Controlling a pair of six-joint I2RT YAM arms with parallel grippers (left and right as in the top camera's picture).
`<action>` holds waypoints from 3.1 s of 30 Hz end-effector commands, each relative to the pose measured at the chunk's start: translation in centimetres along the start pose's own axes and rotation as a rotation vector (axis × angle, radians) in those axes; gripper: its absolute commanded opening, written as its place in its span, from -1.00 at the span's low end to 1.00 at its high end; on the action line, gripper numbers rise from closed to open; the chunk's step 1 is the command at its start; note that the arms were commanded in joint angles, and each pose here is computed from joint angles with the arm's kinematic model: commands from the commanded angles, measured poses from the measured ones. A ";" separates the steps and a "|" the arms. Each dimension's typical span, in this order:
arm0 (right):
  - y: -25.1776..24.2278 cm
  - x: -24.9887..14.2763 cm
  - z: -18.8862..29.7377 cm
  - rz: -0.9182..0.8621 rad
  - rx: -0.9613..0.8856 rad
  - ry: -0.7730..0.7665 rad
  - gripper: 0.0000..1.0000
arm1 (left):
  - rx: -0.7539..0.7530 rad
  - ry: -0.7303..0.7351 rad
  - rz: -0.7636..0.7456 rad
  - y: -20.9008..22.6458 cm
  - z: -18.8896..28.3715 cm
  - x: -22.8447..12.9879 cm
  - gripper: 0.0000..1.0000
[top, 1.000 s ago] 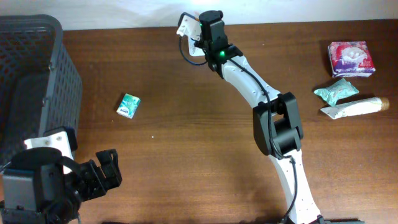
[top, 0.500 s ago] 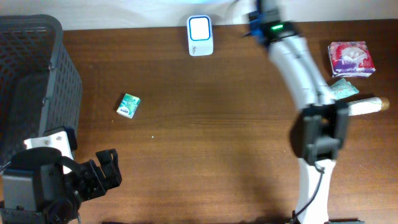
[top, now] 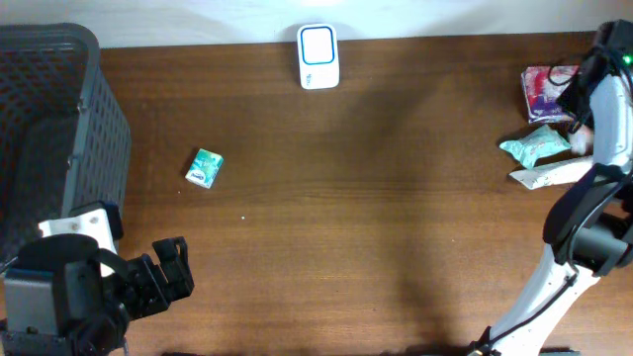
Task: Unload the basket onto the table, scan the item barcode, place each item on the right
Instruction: 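Carry the orange pack to the right side and release, then reach the right gripper to the green-white box, then grasp the green-white box with the right gripper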
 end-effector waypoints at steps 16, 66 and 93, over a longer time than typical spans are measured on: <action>28.4 -11.5 22.6 0.690 1.354 -0.002 0.98 | 0.008 -0.010 0.007 0.1 0.1 0.1 0.98; 51.0 -39.8 23.0 0.508 0.984 0.129 -0.92 | 0.008 -0.010 0.007 0.1 0.1 0.1 0.99; 49.9 -40.3 24.5 0.564 0.983 0.153 0.08 | 0.008 -0.010 0.007 0.1 0.1 0.1 0.99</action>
Point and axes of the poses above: each gripper's point midway between its finger pads, its own z axis back along the fingers, its own y axis along the line the jaws close on, x = y × z, the point moved 4 cm from there along z, back along the fingers, and after that the axes turned 12 degrees about z, right-handed, at the moved point
